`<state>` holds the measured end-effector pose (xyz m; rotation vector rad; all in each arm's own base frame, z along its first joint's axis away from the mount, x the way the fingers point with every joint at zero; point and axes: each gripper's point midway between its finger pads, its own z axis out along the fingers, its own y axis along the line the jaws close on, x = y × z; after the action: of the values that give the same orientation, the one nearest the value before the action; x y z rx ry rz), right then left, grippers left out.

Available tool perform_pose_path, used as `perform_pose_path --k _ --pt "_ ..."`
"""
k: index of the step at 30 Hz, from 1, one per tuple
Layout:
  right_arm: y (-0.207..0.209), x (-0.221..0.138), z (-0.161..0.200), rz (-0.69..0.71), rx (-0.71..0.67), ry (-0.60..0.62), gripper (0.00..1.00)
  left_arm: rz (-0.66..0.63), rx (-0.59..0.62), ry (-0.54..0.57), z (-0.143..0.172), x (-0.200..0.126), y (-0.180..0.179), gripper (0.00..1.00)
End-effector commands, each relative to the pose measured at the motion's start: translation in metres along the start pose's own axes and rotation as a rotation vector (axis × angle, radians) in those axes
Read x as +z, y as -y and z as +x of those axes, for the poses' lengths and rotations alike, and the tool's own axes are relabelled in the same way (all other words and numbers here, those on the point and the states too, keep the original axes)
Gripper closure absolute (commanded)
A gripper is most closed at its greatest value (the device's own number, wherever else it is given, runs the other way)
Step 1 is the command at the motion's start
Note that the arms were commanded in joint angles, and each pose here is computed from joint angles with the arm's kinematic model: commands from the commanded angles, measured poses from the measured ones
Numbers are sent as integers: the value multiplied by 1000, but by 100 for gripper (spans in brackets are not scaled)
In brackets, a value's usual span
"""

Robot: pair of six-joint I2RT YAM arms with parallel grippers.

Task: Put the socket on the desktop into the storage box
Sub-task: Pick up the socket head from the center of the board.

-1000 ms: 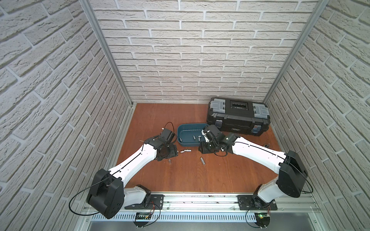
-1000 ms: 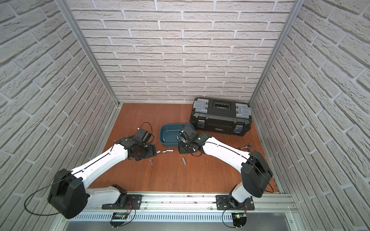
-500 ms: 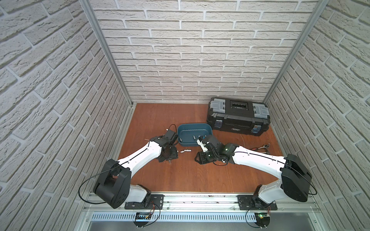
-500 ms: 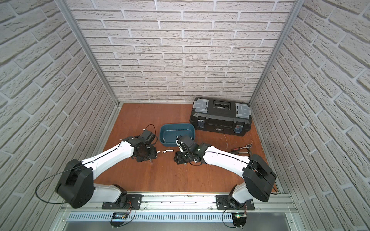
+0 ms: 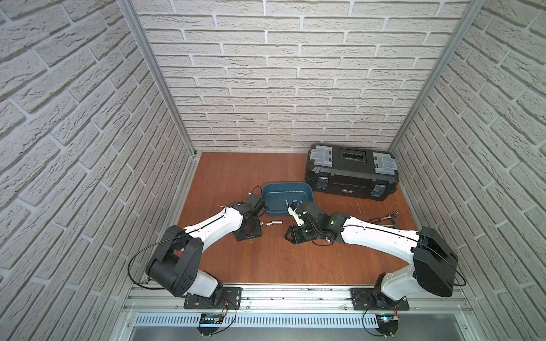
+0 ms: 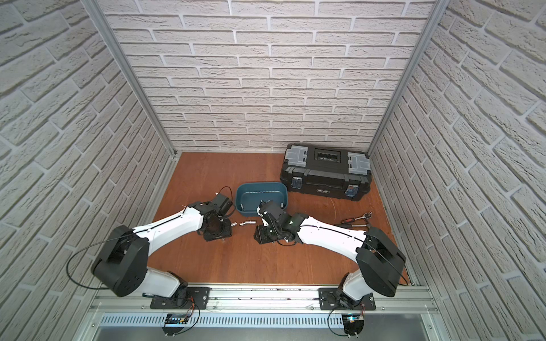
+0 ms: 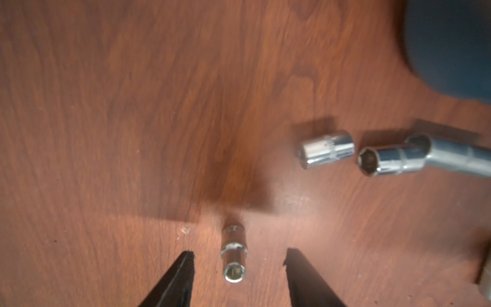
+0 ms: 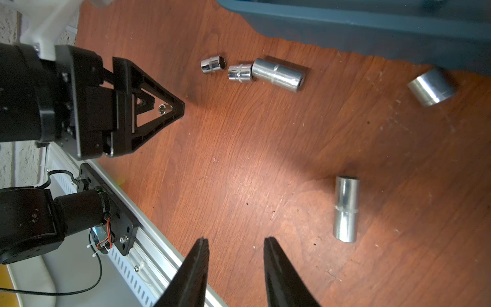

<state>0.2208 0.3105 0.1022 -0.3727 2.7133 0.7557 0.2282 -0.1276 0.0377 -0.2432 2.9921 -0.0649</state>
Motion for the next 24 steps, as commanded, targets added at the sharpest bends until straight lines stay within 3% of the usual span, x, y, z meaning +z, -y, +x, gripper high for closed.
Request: perform_pose_path --k 1,7,24 --pt "-12 -1 -7 -24 -3 24 60 -19 16 -4 2 6 -2 45" --pt "-11 -2 -10 -14 -1 29 60 -33 19 -16 4 12 -4 52" --pt "-11 -1 -10 -9 7 31 60 -42 14 -27 9 19 -8 84"
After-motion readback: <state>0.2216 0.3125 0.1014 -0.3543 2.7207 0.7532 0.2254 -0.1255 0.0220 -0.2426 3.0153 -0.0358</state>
